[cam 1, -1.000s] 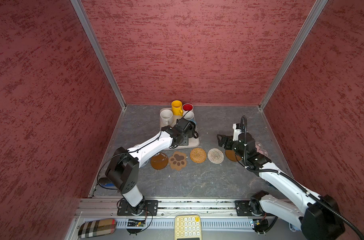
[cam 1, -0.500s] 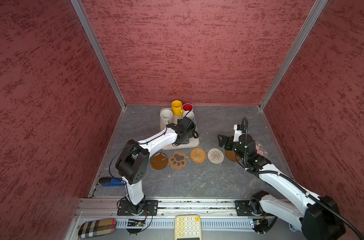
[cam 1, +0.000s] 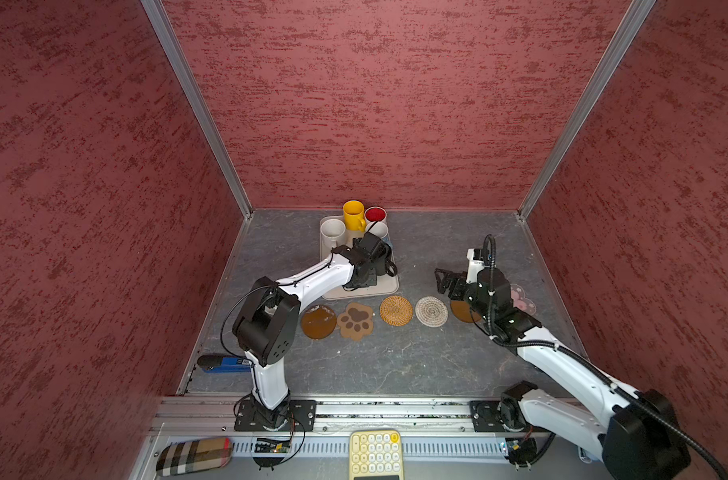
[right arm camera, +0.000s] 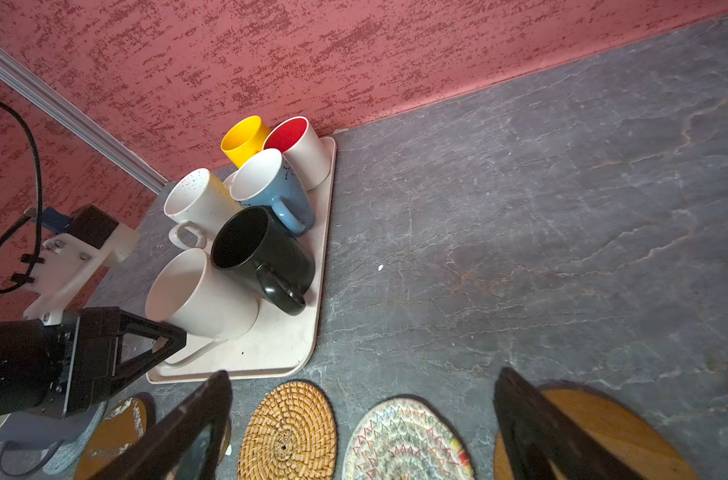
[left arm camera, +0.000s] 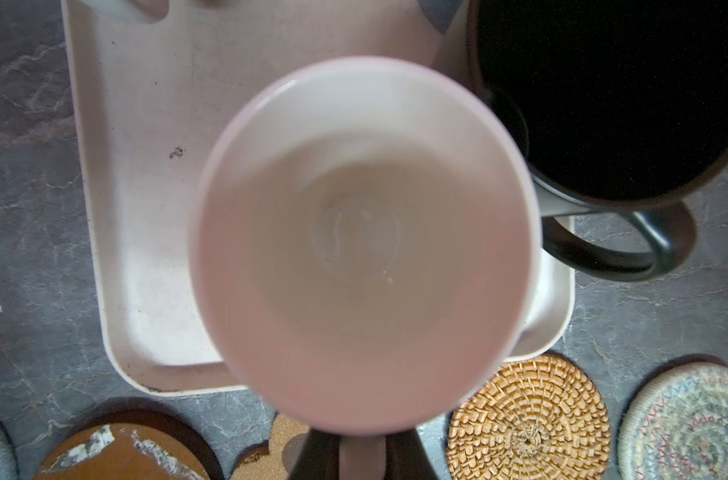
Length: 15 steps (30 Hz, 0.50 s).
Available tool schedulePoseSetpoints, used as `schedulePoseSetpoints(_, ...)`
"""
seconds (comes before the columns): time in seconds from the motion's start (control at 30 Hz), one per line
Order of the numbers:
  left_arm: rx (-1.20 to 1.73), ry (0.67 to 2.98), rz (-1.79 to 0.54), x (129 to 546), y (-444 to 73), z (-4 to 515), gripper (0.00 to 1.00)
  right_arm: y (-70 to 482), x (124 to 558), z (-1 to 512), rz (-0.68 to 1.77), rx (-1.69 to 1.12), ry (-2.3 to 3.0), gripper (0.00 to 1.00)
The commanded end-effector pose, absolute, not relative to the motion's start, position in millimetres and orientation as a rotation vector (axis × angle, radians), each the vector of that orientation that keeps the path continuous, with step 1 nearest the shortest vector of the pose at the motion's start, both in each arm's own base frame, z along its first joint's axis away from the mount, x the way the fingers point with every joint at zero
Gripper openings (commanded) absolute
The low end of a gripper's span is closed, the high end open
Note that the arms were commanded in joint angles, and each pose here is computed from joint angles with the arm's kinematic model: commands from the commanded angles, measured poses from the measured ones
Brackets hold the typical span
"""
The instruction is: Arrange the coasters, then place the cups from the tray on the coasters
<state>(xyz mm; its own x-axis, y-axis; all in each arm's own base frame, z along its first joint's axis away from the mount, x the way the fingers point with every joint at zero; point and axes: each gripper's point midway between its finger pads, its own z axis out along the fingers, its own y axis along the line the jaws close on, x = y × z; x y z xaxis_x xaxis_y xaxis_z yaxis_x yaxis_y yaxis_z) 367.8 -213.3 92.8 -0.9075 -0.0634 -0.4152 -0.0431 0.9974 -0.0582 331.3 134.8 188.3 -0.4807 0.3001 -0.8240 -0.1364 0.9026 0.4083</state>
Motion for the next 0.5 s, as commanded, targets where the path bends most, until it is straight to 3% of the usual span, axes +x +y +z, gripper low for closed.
schedulePoseSetpoints(0.0, -0.059, 2.687, -0.094, 372.8, -215.9, 99.5, 0.0, 130.6, 336.2, 193.4, 0.508, 0.142, 1.98, 0.99)
schedulePoseSetpoints(0.47, -0.036, 2.584, -0.111, 358.8, -198.3, 157.4, 0.0, 139.9, 339.3, 201.9, 0.531, 0.094, 1.997, 0.99)
